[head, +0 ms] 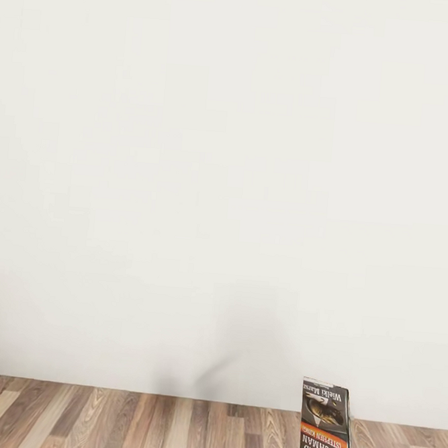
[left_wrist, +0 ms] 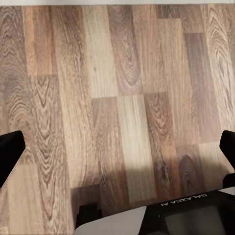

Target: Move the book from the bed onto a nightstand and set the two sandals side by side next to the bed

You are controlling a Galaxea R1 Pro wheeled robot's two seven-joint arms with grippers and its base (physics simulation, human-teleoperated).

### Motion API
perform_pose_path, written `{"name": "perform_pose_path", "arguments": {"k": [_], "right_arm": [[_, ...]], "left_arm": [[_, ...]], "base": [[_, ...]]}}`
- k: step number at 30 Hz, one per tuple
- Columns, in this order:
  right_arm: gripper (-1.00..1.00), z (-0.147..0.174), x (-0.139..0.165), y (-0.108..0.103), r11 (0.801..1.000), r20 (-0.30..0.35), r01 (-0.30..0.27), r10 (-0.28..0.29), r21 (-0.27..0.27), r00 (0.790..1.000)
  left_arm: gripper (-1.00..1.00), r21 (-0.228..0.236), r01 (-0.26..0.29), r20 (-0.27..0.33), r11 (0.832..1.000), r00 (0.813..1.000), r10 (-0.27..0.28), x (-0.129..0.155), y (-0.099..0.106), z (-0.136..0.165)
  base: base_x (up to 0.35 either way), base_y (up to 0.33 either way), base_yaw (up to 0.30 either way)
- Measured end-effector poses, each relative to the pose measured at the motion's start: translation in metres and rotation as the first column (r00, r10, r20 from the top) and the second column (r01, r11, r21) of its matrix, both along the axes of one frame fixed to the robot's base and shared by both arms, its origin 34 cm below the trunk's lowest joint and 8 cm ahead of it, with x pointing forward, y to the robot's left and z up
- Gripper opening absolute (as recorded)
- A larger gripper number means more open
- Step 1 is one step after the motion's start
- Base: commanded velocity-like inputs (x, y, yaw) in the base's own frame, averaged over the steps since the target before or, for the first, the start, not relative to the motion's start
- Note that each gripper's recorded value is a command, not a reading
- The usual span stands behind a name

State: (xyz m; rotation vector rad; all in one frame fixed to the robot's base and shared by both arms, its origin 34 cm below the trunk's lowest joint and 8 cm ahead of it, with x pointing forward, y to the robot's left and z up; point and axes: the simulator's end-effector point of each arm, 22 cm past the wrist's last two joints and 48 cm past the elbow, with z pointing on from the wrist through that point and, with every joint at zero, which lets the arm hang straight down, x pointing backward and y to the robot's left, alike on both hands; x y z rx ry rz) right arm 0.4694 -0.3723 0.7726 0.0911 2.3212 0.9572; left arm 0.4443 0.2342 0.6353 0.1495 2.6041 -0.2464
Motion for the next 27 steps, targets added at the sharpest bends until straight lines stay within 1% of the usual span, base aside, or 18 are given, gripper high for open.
{"name": "perform_pose_path", "arguments": {"k": [11,22,27], "right_arm": [[-1.0,0.0,0.0005,-0.0002,1.0,0.001,0.001,-0.001,0.001,1.0],[-1.0,0.0055,0.0036,-0.0002,1.0,0.017,0.002,-0.002,0.001,1.0],[-1.0,0.0072,0.0039,-0.0001,1.0,0.021,0.001,-0.001,0.001,1.0]], "left_arm": [[1.0,0.0,0.0,0.0,1.0,1.0,0.0,0.0003,-0.0001,-0.0001],[1.0,0.0,0.0,0.015,1.0,1.0,0.0,0.0052,-0.0001,0.0048],[1.0,0.0,0.0,0.021,1.0,1.0,0.0,0.0066,0.0,0.0066]], "base": [[0.03,0.0,0.0],[0.001,0.0,0.0],[0.198,0.0,0.0]]}}
